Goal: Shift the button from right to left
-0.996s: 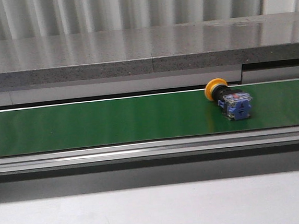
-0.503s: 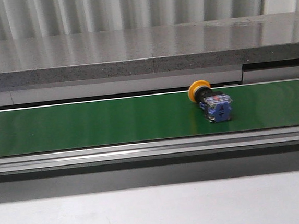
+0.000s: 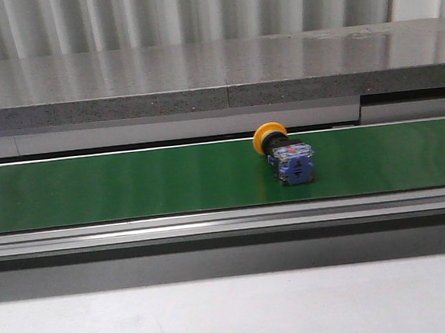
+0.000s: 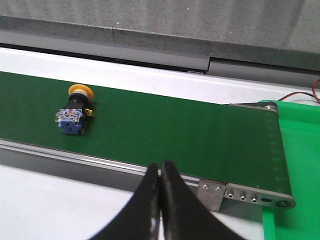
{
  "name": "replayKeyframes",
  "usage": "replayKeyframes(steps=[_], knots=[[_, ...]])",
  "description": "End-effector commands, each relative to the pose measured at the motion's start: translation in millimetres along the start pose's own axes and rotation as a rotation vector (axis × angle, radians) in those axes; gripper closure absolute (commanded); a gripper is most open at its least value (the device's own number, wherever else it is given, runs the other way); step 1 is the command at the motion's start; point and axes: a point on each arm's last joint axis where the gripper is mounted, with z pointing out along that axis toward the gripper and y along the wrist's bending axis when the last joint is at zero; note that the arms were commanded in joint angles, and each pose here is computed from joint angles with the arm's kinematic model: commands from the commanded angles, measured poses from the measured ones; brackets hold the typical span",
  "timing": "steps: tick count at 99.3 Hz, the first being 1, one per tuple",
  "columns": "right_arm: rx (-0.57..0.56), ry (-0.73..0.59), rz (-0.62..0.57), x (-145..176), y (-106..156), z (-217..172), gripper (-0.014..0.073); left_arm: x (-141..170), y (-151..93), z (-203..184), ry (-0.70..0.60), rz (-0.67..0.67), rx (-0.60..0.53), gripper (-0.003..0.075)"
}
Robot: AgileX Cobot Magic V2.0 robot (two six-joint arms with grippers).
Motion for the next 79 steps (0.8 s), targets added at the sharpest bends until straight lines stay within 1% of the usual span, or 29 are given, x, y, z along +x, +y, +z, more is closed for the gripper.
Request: replayKeyframes(steps=[1, 18, 36, 52, 69, 79], knots=[[0.007, -0.095, -0.003, -14.0, -0.6, -3.0, 0.0661, -21.0, -4.8, -1.0, -0.072, -0.001, 0.033, 0.0197], [0.007, -0.095, -0.003, -14.0, -0.6, -3.0, 0.0661, -35.1, -15.5, 13.9, 0.054, 0.033, 0.094, 0.0206], [0.007, -0.095, -0.003, -14.0, -0.6, -3.0, 0.0661, -52.4, -33.2, 38.8, 0.165, 0.075, 0.164, 0.0206], [0.007, -0.095, -0.003, -14.0, -0.6, -3.0, 0.0661, -67.8, -58.3, 63.7, 0.235, 0.061, 0.233, 0.0206], [0.007, -0.095, -0.003, -14.0, -0.6, -3.0, 0.0661, -86.9, -90.0, 87.7, 0.281, -0.013, 0.285, 0.0206], [0.007, -0.095, -0.003, -14.0, -0.6, -3.0, 0.0661, -93.5, -112.7, 103.6, 0.344, -0.042, 0.310, 0.0206]])
